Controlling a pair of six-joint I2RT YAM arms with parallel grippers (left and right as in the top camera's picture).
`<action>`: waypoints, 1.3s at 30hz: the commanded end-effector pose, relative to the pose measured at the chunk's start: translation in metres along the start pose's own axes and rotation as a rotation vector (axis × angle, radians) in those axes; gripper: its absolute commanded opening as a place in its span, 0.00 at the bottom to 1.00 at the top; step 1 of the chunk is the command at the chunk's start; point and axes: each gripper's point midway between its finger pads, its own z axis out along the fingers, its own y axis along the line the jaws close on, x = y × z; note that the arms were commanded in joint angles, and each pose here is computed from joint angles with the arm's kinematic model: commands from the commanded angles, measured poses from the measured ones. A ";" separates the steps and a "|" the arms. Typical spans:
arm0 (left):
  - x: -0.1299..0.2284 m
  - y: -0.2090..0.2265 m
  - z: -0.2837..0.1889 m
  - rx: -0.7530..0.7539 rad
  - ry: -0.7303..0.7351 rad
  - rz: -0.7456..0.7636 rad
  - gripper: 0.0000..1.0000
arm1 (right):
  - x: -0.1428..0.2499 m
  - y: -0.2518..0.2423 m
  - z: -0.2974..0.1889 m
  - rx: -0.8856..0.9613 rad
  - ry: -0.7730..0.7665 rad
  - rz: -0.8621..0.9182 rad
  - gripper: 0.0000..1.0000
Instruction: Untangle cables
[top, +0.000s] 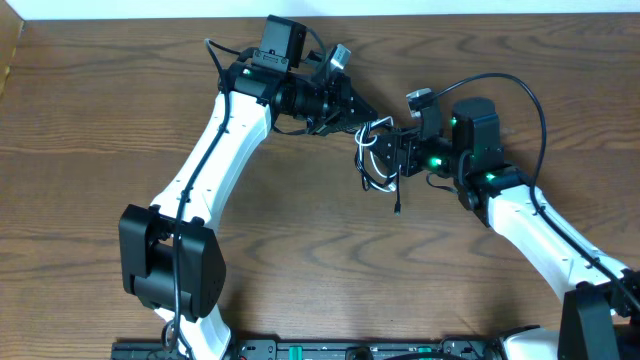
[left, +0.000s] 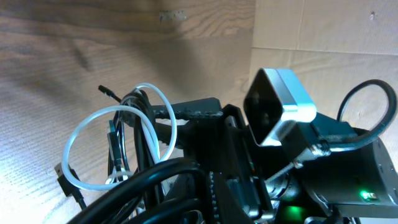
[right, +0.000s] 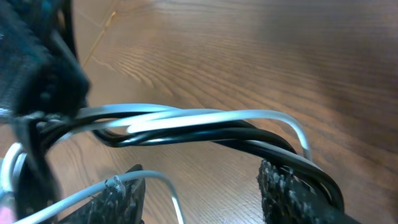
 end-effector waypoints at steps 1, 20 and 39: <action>0.006 -0.010 -0.002 0.039 0.026 -0.035 0.08 | -0.005 -0.004 0.004 0.046 -0.020 0.033 0.54; -0.007 -0.044 -0.010 0.197 0.031 -0.081 0.07 | 0.021 0.006 0.027 0.024 0.057 0.033 0.12; -0.055 0.067 -0.059 -0.244 -0.274 -0.121 0.07 | -0.019 -0.022 -0.107 0.486 -0.174 0.111 0.01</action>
